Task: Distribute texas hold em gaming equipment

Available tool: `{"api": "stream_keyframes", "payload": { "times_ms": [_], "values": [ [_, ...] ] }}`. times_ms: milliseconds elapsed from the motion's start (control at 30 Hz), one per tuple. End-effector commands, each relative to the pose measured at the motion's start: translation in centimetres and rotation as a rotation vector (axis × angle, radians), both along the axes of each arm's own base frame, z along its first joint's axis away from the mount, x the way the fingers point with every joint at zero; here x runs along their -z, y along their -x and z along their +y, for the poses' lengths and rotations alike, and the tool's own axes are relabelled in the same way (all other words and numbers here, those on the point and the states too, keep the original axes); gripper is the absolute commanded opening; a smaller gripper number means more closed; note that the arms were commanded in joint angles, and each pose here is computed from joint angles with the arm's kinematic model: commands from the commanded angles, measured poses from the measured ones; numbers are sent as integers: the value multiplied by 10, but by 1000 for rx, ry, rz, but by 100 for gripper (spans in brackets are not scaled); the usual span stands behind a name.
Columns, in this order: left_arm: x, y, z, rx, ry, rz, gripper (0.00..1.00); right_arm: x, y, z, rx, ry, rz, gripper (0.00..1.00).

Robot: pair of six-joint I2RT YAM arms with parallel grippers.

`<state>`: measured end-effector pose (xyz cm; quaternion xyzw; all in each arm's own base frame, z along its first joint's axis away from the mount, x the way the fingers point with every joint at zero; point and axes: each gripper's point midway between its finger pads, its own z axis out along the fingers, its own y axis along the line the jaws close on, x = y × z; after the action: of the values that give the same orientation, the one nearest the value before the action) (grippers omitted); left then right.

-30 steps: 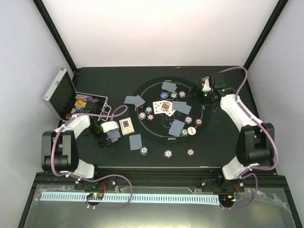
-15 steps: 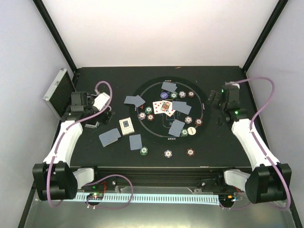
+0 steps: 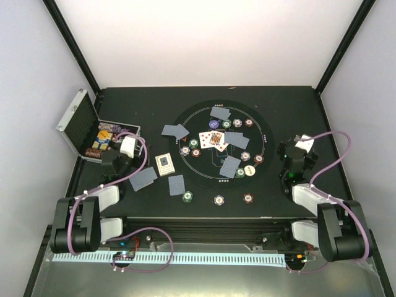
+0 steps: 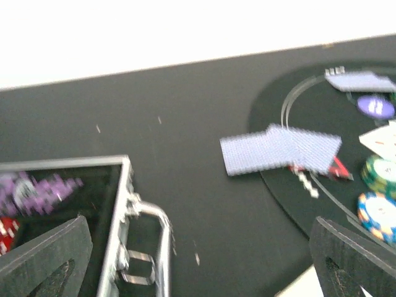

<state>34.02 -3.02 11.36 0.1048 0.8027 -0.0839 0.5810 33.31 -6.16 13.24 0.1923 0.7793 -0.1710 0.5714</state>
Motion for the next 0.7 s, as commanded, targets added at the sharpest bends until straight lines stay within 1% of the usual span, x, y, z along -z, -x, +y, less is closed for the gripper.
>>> {"api": "stream_keyframes", "payload": {
  "times_ms": [0, 33, 67, 100, 167, 200, 233, 267, 300, 333, 367, 400, 433, 467, 533, 567, 667],
  "values": [
    [-63, -16, 10, -65, 1, -299, 99, -47, -8, 0, -14, 4, -290, 100],
    [-62, -15, 11, -77, 1, -309, 99, -44, -10, 3, -32, 8, -288, 100],
    [-52, -15, 13, -97, 4, -296, 99, -44, -11, 6, -59, 20, -299, 100],
    [-54, -12, 14, -105, 1, -337, 99, -42, -14, 14, -113, 37, -296, 100],
    [-58, 2, 12, -123, -21, -422, 99, -39, -15, 44, -314, 81, -291, 100],
    [-61, 8, 12, -137, -24, -450, 99, -36, -18, 61, -418, 118, -292, 100],
    [-62, 12, 14, -147, -21, -459, 99, -37, -21, 73, -487, 145, -306, 100],
    [-61, 13, 16, -160, -20, -458, 99, -36, -24, 74, -489, 139, -308, 100],
    [-60, 10, 19, -177, -18, -447, 99, -33, -29, 70, -465, 121, -272, 100],
    [-63, -1, 21, -192, -14, -433, 99, -28, -36, 65, -440, 95, -225, 100],
    [-61, -14, 25, -212, -10, -390, 99, -26, -42, 61, -432, 77, -217, 100],
    [-57, -33, 29, -231, -12, -316, 99, -26, -45, 54, -408, 60, -221, 100],
    [-46, -45, 26, -221, -16, -220, 99, -26, -46, 51, -403, 46, -208, 100],
    [-39, -45, 22, -221, -47, -181, 99, -23, -46, 51, -406, 40, -193, 100],
    [-43, -41, 19, -220, -57, -248, 99, -25, -45, 50, -402, 46, -213, 100],
    [-42, -41, 19, -220, -57, -251, 99, -26, -44, 50, -402, 45, -210, 100],
    [-38, -44, 19, -221, -62, -184, 99, -25, -44, 51, -404, 45, -209, 100]
  ]
}}
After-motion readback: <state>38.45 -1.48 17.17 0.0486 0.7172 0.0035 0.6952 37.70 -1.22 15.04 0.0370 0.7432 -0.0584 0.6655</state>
